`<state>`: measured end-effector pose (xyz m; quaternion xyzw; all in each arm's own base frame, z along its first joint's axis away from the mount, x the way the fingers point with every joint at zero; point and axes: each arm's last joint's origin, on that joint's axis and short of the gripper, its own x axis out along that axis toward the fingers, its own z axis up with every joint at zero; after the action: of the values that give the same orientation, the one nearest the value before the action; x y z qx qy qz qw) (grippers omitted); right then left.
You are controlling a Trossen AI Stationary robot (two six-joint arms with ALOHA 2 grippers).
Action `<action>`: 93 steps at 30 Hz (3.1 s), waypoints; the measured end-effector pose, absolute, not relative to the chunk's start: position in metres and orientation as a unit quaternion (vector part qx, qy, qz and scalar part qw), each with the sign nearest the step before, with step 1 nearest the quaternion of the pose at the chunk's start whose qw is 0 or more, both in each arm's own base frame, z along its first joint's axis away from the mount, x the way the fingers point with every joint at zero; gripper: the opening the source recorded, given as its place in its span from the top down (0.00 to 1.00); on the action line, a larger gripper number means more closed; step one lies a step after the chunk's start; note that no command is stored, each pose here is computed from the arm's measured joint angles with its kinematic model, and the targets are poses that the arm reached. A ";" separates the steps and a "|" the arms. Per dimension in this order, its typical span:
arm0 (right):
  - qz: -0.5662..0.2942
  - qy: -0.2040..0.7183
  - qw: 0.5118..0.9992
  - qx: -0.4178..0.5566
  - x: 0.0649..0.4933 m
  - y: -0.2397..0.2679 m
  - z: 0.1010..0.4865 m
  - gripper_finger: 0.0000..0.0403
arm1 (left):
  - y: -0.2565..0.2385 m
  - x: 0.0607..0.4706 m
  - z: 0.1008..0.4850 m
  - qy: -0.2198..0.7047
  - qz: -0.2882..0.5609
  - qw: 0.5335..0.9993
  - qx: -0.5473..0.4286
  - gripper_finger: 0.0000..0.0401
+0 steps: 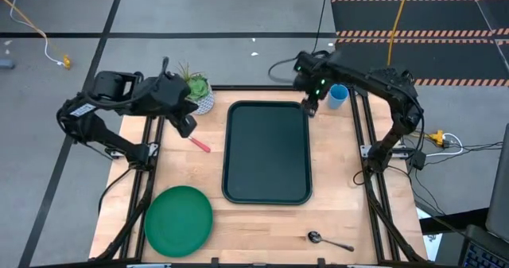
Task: Pick and place plate/cup/fork/spoon on tray
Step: Prepare the dark green serving tray
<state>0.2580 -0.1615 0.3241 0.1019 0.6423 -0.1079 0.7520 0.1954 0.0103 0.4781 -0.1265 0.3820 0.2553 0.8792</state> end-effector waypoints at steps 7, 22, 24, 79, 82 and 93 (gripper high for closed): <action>0.143 0.656 0.734 -0.099 0.279 -0.102 0.316 0.53 | 0.010 0.199 0.476 0.396 0.240 0.879 -0.113 0.95; 0.259 0.692 0.651 -0.175 0.264 -0.042 0.226 0.53 | 0.008 0.200 0.476 0.388 0.247 0.877 -0.137 0.95; 0.261 0.665 0.670 -0.201 0.267 -0.038 0.225 0.53 | 0.007 0.200 0.476 0.388 0.246 0.878 -0.136 0.95; 0.286 0.545 0.720 -0.319 0.233 0.058 0.198 0.90 | -0.005 0.222 0.465 0.417 0.215 0.871 -0.145 0.95; 0.264 0.549 0.740 -0.284 0.236 0.065 0.208 0.92 | -0.005 0.222 0.465 0.417 0.215 0.871 -0.143 0.95; 0.213 0.564 0.784 -0.149 0.236 0.091 0.229 0.94 | -0.005 0.223 0.465 0.417 0.213 0.872 -0.140 0.95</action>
<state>0.2359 0.0913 0.2287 -0.1494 0.5641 0.2133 0.7836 0.2226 -0.0049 0.4648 -0.1396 0.4173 0.2125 0.8725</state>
